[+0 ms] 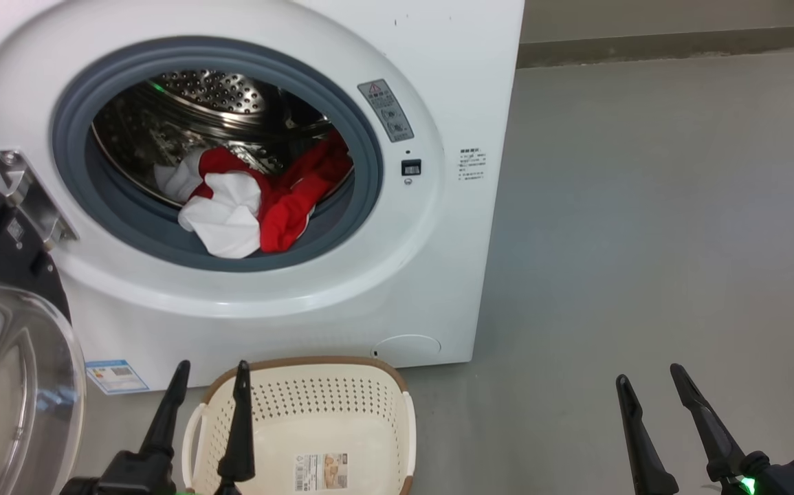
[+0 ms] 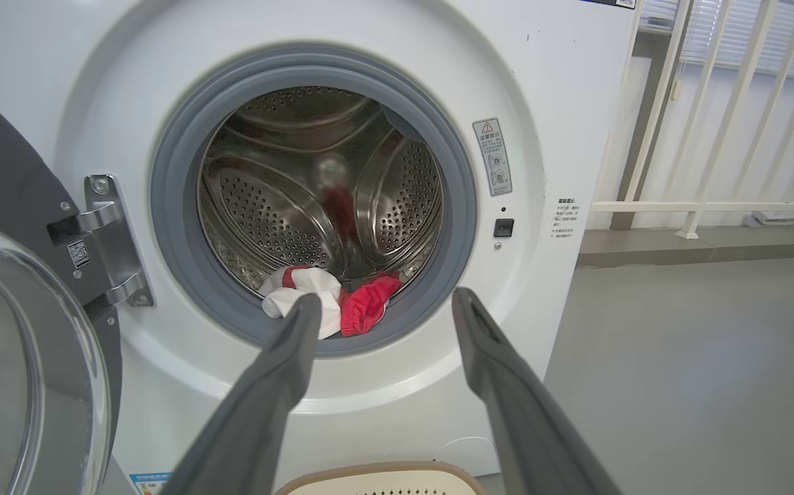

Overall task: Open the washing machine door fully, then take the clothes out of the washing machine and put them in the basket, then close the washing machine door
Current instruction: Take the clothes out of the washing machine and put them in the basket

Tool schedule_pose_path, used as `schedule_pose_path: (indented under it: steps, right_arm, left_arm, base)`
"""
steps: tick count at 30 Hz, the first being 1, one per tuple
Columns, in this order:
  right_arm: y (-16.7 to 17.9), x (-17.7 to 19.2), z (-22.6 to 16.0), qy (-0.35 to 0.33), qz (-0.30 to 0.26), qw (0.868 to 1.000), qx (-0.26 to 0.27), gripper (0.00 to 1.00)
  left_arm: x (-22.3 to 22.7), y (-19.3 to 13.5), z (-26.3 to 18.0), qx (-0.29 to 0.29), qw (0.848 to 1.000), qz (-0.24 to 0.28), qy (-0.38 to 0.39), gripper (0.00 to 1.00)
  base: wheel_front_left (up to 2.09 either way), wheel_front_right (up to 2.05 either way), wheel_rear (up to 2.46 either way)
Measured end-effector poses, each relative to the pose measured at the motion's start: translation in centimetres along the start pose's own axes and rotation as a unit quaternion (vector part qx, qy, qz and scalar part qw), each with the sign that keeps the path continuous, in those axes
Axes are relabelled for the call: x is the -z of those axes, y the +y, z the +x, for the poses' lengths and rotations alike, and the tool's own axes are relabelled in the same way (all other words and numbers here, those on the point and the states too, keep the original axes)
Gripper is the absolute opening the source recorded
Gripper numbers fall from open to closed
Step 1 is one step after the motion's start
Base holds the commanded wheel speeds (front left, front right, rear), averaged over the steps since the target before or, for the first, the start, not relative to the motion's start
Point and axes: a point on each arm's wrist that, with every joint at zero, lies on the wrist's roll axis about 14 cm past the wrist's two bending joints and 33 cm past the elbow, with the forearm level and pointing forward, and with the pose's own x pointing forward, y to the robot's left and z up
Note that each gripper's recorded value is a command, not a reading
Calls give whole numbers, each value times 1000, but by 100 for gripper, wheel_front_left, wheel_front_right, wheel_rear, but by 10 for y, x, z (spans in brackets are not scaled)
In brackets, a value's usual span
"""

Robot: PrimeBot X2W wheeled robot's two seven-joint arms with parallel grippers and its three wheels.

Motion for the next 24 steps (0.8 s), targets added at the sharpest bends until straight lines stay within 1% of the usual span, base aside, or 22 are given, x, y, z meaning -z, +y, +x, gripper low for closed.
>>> schedule_pose_path:
  steps: [6, 24]
  right_arm:
    - [1, 0, 1, 0, 1, 1000, -2, 100]
    - [3, 2, 2, 3, 2, 1000, -5, 100]
  left_arm:
    - [-1, -2, -1, 1, 1000, -1, -2, 100]
    - [-2, -1, -1, -4, 1000, -5, -6, 100]
  base:
    - [48, -48, 0]
    - [0, 0, 0]
